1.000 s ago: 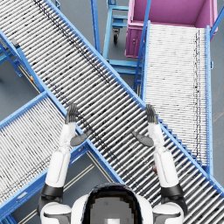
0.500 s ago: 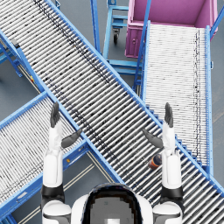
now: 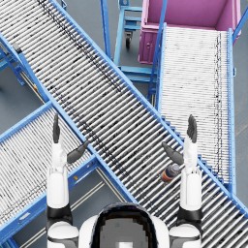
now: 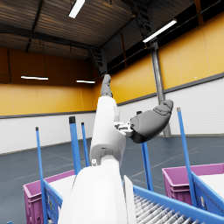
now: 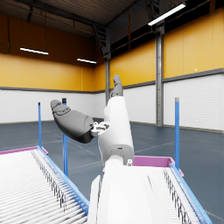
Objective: Pick up the oil and place it on the left assembly line, put the cola on the right, and keep Sprite still
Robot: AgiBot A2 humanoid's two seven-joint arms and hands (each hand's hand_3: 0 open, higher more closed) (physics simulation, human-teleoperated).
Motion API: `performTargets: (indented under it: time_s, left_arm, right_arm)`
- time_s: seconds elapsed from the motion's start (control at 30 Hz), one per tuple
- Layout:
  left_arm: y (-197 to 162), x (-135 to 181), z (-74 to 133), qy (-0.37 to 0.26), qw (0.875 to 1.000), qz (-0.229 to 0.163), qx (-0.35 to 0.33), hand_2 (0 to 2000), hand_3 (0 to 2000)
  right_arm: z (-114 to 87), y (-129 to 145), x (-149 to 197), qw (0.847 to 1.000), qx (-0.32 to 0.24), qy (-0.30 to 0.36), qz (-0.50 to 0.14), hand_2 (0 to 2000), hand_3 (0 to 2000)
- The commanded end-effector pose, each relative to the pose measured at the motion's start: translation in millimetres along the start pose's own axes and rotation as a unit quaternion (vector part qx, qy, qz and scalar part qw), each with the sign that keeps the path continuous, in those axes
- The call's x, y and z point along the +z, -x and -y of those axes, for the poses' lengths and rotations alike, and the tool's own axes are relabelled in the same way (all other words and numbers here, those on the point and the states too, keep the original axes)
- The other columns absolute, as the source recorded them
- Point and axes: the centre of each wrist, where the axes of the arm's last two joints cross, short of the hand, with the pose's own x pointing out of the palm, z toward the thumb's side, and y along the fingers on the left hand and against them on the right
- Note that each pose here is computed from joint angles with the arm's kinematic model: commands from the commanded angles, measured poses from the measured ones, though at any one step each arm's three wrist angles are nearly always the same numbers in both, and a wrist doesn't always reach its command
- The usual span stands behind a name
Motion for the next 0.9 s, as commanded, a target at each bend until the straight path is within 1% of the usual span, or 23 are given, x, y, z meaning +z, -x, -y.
performTargets:
  time_s: [0.03,0.2,0.4,0.73,0.77,0.8,0.9]
  left_arm:
    - [0,3,0,-0.005,1.000,0.000,0.001,0,0]
    - [0,4,-1,-0.008,1.000,0.001,0.004,0,0]
    - [1,2,-1,-0.005,1.000,0.003,0.008,0,0]
    - [11,2,-3,-0.008,1.000,-0.002,0.029,0,0]
    - [6,0,0,-0.001,1.000,0.002,0.023,0,0]
    - [12,2,-4,-0.007,0.999,-0.002,0.031,0,0]
    - [10,1,-3,-0.006,1.000,0.000,0.030,0,0]
  right_arm:
    - [0,6,4,1.000,-0.011,0.007,-0.004,0,0]
    - [-1,9,4,1.000,-0.020,0.007,-0.004,0,0]
    - [2,18,8,0.999,-0.038,0.018,-0.010,0,0]
    - [-1,13,7,0.999,-0.036,0.015,-0.003,0,0]
    - [-1,13,7,0.999,-0.036,0.017,-0.003,0,0]
    - [0,11,6,0.999,-0.032,0.014,-0.001,0,0]
    - [-4,10,5,0.999,-0.033,0.010,0.001,0,0]
